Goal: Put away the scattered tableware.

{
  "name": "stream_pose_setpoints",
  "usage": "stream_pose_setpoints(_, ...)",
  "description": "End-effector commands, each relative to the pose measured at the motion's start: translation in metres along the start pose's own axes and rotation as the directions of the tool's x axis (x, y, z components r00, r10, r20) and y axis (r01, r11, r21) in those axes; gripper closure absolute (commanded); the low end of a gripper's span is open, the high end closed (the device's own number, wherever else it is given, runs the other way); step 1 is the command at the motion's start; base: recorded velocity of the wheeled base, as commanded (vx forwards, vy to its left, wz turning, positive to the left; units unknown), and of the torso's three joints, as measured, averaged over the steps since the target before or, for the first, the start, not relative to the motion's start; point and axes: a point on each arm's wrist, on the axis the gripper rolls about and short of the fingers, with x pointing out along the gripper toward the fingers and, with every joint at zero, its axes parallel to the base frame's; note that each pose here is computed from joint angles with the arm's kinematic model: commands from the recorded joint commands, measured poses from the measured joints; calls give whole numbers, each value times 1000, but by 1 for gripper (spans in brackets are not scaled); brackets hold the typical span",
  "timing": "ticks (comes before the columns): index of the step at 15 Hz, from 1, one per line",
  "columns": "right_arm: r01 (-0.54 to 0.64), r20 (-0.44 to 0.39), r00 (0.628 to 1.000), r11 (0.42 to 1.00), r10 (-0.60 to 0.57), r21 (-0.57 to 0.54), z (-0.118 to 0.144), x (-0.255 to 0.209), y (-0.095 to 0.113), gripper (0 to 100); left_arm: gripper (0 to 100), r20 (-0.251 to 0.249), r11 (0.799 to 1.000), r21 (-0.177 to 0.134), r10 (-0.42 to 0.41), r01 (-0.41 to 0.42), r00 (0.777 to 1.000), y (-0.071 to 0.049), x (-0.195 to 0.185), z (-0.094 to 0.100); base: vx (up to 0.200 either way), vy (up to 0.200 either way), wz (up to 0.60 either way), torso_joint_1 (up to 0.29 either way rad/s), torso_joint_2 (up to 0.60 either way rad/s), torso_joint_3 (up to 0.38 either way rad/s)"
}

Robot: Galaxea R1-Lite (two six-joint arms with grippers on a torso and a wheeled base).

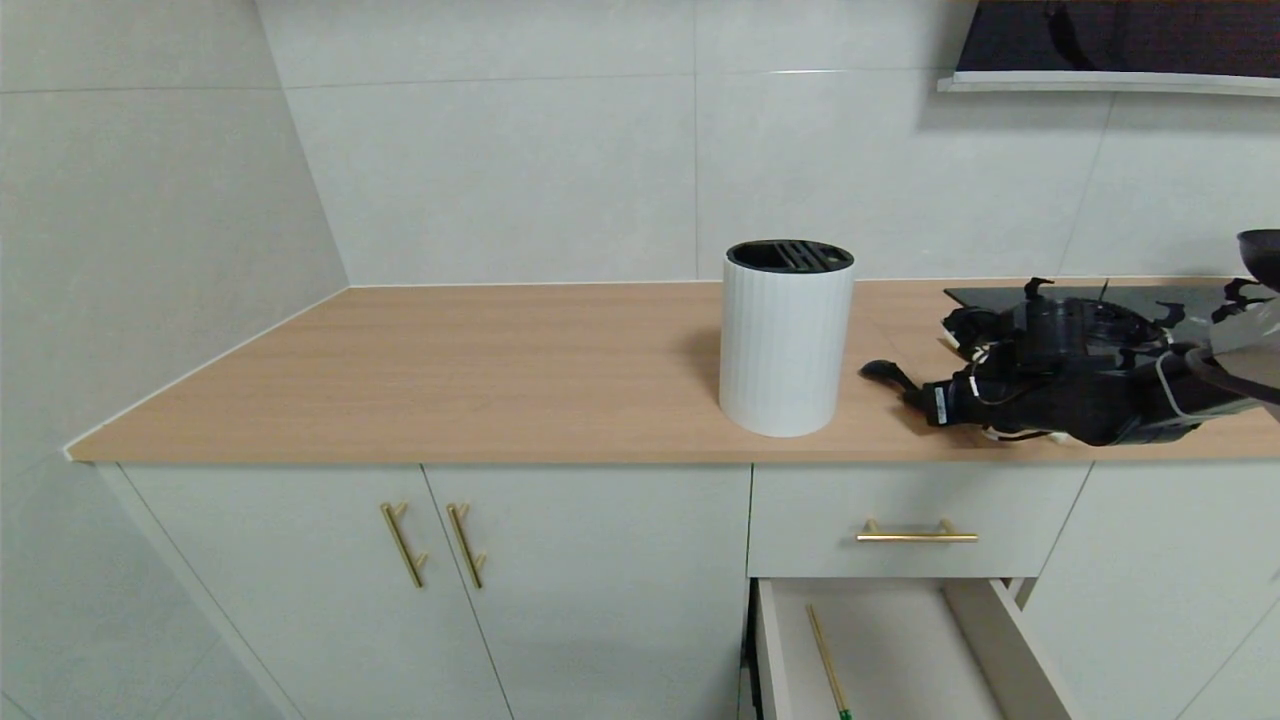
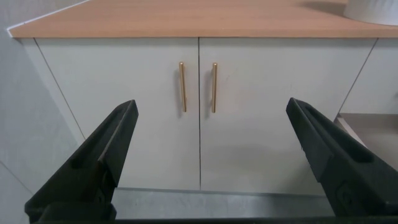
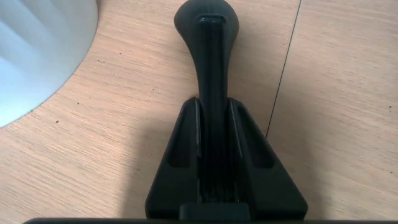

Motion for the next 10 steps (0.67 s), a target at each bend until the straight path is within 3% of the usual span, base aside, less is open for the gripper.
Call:
stream_pose_setpoints(1,-6,20,1000,1000,6,13,10,-7,9,100,0,0,1000,0,0,0,1000,0,0,0,0,0,0,0,0,0)
stream_pose_setpoints(5,78,32,996,996,-79,39,52,-90,57,100,0,0,1000,0,0,0,1000,0,0,0,0,0,0,0,0,0)
stream_pose_setpoints(7,114,-17,993,991,-114,64,50,-125,72,100,0,0,1000,0,0,0,1000,0,0,0,0,0,0,0,0,0)
stream_pose_setpoints(10,126,-83,990,985,-117,116,29,-157,78,100,0,0,1000,0,0,0,1000,0,0,0,0,0,0,0,0,0)
